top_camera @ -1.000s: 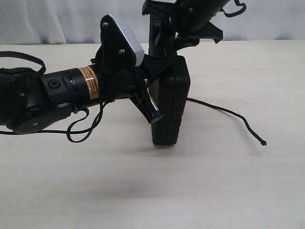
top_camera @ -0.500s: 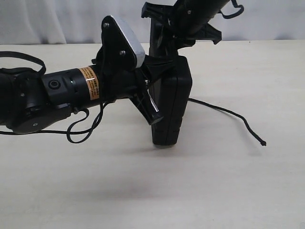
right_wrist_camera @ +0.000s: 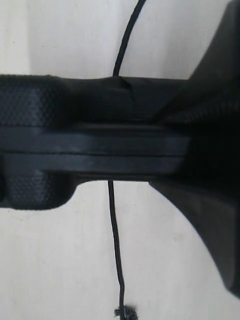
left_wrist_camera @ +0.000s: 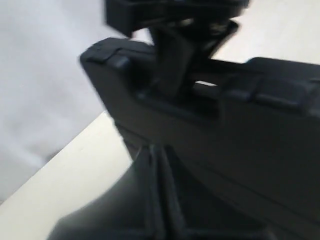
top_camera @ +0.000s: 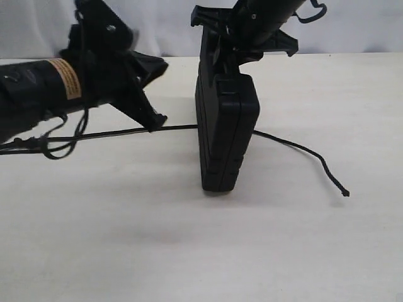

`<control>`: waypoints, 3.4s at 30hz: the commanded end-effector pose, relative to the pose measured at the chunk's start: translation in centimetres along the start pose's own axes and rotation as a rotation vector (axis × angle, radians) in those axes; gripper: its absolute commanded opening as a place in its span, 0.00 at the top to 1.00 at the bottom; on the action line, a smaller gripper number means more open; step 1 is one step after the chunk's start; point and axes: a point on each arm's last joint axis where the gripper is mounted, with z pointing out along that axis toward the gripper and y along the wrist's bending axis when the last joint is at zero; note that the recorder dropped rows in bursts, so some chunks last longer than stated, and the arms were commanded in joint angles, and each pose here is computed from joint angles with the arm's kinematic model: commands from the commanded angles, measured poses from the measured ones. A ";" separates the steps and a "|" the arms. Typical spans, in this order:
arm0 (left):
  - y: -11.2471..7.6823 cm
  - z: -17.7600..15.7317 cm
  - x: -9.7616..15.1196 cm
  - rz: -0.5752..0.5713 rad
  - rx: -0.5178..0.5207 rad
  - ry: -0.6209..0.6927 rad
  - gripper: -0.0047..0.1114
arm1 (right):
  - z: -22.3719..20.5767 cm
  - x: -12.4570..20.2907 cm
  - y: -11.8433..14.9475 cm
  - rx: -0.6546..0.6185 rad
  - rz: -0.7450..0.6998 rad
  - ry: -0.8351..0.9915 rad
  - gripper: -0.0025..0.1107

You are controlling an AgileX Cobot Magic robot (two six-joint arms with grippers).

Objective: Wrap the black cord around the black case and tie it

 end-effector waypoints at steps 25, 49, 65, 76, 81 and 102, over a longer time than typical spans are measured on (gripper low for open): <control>5.2 -2.0 2.6 -0.179 -0.186 0.080 0.96 | -1.2 0.0 -0.4 0.064 -0.088 -0.002 0.71; 5.2 -2.0 2.6 -0.179 -0.186 0.080 0.96 | -2.5 -0.1 -0.3 0.068 -0.092 -0.019 0.69; 5.2 -2.0 2.6 -0.183 -0.186 0.079 0.96 | -2.7 0.0 -0.2 0.059 -0.093 -0.013 0.94; 5.2 -2.0 2.6 -0.183 -0.186 0.079 0.96 | -2.7 0.2 0.0 0.046 -0.081 0.006 0.94; 5.2 -2.0 2.6 -0.183 -0.186 0.081 0.96 | -2.7 0.2 0.0 0.046 -0.081 0.006 0.94; 9.9 -2.7 0.8 -0.495 -0.359 0.090 0.96 | -2.7 0.2 0.0 0.046 -0.081 0.006 0.94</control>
